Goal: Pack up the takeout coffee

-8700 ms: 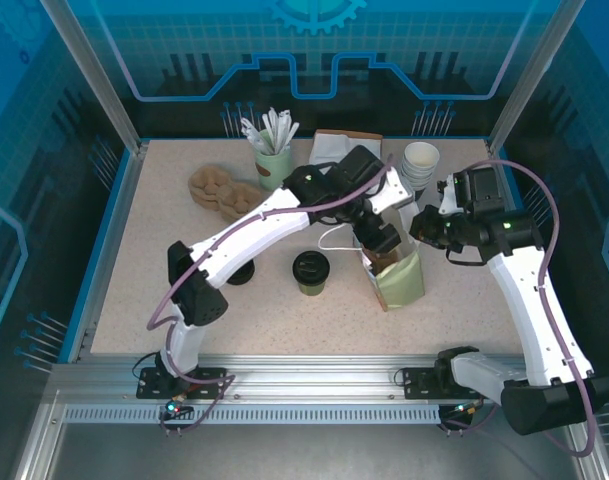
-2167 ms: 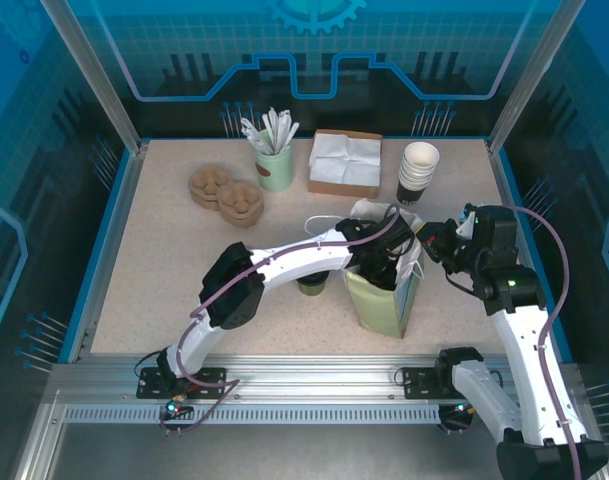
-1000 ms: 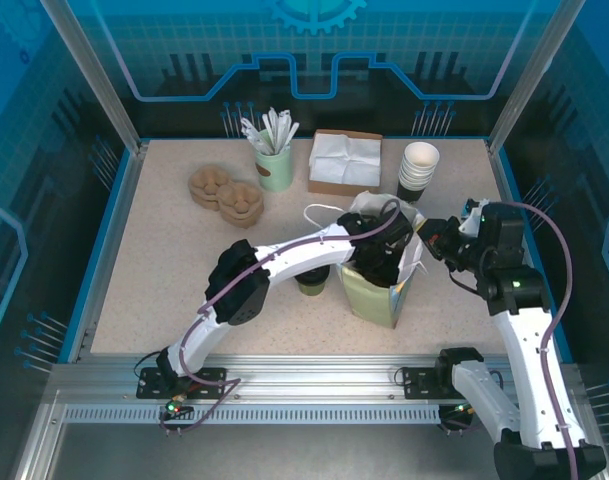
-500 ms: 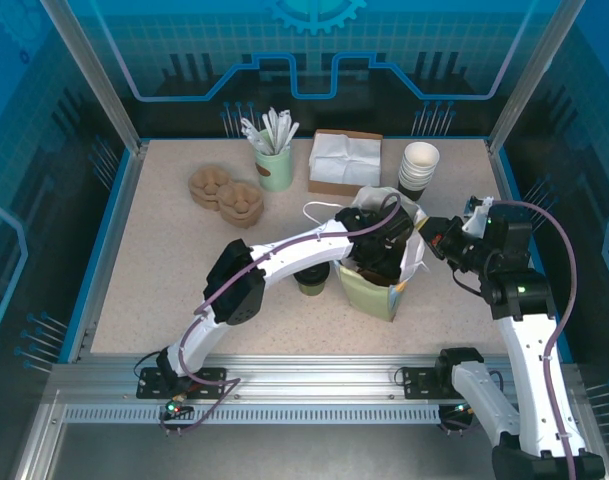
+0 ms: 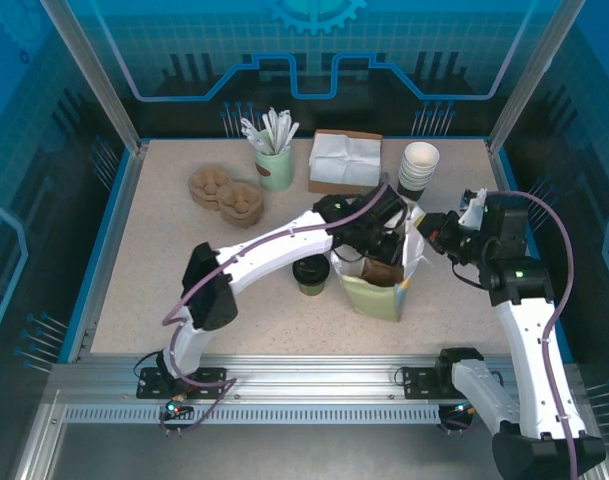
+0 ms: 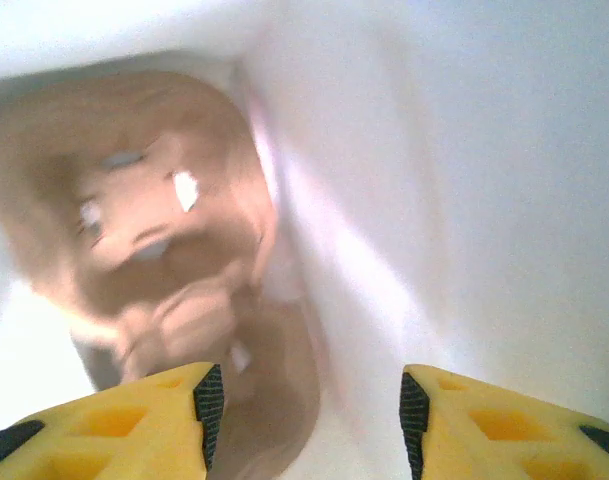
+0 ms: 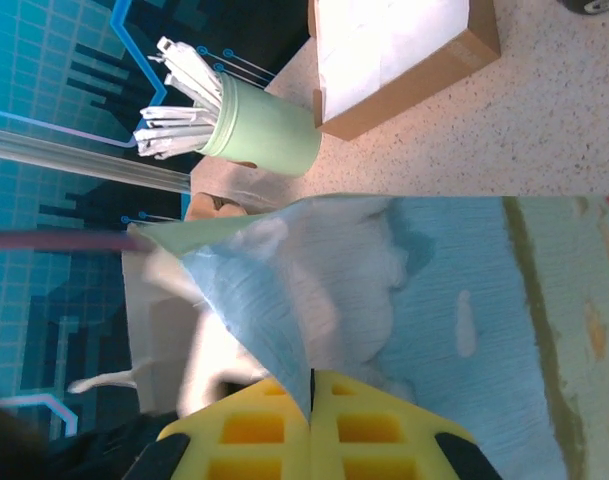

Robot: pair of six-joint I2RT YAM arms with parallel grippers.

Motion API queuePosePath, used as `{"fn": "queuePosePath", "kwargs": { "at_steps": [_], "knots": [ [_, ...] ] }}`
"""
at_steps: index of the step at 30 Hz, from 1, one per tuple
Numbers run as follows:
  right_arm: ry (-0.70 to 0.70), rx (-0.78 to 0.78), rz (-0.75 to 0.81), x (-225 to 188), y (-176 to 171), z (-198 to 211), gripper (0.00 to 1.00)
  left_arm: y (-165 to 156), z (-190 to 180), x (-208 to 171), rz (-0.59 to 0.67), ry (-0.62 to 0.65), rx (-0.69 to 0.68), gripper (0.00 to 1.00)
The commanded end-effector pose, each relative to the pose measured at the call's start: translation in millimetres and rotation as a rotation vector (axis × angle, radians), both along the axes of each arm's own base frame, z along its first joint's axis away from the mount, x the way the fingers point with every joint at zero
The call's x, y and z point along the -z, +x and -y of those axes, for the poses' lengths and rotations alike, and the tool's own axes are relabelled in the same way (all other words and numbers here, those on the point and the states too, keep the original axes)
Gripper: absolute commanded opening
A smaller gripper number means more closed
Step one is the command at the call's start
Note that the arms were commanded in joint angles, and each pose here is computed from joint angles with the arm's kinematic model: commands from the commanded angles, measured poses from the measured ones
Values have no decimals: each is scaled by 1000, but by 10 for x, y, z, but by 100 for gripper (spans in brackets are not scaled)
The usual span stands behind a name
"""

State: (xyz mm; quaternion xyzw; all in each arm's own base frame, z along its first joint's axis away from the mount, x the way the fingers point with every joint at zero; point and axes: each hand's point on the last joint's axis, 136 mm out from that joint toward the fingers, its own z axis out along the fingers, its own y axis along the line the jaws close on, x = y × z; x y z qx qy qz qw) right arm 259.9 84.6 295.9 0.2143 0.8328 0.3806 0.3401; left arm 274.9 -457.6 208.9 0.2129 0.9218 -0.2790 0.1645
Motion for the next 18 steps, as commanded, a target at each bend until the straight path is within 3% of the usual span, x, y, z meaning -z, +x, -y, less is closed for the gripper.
{"fn": "queuePosePath", "kwargs": {
  "at_steps": [1, 9, 18],
  "knots": [
    [-68, -28, 31, -69, 10, 40, 0, -159, 43, -776, 83, -191, 82, 53],
    [-125, -91, 129, -252, 28, 3, 0, -215, -229, -1467, 240, -280, 72, 56],
    [-83, -115, 171, -421, 3, -63, 0, -117, -231, -1114, 197, -208, 43, 56]
  ]
}}
